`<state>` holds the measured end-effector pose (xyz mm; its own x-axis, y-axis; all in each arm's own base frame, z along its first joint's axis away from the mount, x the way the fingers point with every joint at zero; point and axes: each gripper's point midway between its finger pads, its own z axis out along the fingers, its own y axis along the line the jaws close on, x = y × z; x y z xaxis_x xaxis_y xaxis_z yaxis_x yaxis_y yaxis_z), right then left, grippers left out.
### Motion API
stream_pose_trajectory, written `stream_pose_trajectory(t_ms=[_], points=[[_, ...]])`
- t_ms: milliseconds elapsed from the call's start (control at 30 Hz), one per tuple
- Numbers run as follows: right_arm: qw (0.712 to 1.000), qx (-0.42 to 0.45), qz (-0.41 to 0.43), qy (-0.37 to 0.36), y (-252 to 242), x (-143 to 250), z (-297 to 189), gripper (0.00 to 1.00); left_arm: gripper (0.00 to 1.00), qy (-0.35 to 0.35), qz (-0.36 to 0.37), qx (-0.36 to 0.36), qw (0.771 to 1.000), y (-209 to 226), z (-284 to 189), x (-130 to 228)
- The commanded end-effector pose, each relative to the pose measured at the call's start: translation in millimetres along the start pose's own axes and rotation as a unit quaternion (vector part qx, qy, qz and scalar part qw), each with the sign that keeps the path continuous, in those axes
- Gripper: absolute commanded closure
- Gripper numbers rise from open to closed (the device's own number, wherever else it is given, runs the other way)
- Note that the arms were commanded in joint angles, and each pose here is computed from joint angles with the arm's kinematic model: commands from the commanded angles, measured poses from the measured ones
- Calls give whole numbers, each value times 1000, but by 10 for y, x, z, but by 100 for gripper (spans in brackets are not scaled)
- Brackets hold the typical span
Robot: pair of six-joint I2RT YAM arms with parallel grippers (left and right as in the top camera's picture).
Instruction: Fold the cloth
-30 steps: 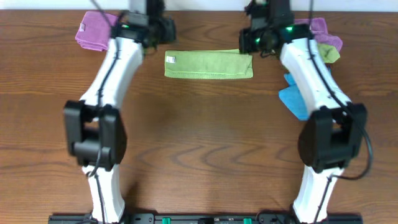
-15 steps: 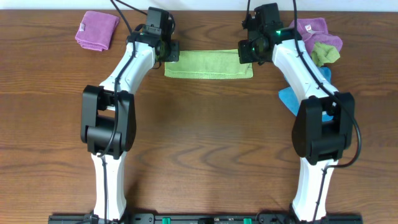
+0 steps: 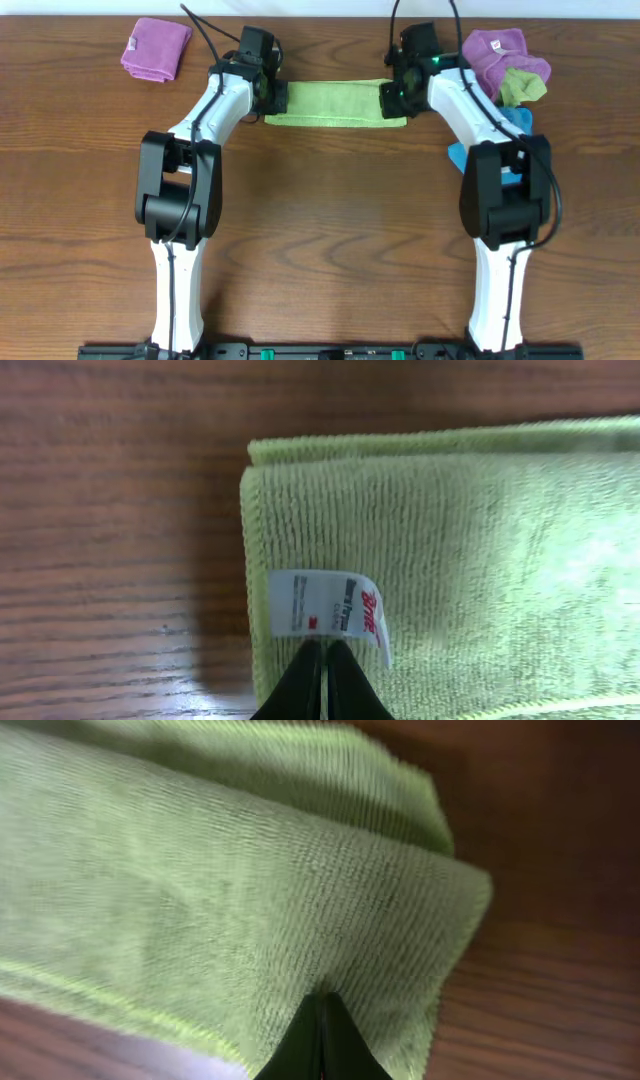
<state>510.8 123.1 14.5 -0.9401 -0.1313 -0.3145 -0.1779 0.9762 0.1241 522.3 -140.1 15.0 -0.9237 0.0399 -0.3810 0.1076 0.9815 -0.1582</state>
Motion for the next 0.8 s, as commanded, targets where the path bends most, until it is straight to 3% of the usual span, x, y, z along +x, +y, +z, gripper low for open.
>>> stream_pose_trajectory(t_ms=[0, 233, 633, 667, 733, 767], points=[[1000, 5, -6, 24, -35, 138, 232, 99, 94, 25, -5, -6, 1000, 46, 108, 160], [1000, 4, 0, 26, -35, 145, 263, 99, 94, 36, -6, -8, 999, 55, 105, 209], [996, 0, -5, -93, 29, -386, -933, 97, 94, 74, -24, -20, 997, 101, 84, 400], [996, 2, 1, -92, -23, -382, -949, 89, 94, 73, -29, -27, 997, 124, 84, 398], [997, -3, 16, -82, -162, -334, -943, 58, 94, 68, -33, -40, 996, 167, 83, 381], [997, -20, 25, -75, -204, -307, -929, 53, 94, 65, -33, -40, 997, 168, 85, 367]])
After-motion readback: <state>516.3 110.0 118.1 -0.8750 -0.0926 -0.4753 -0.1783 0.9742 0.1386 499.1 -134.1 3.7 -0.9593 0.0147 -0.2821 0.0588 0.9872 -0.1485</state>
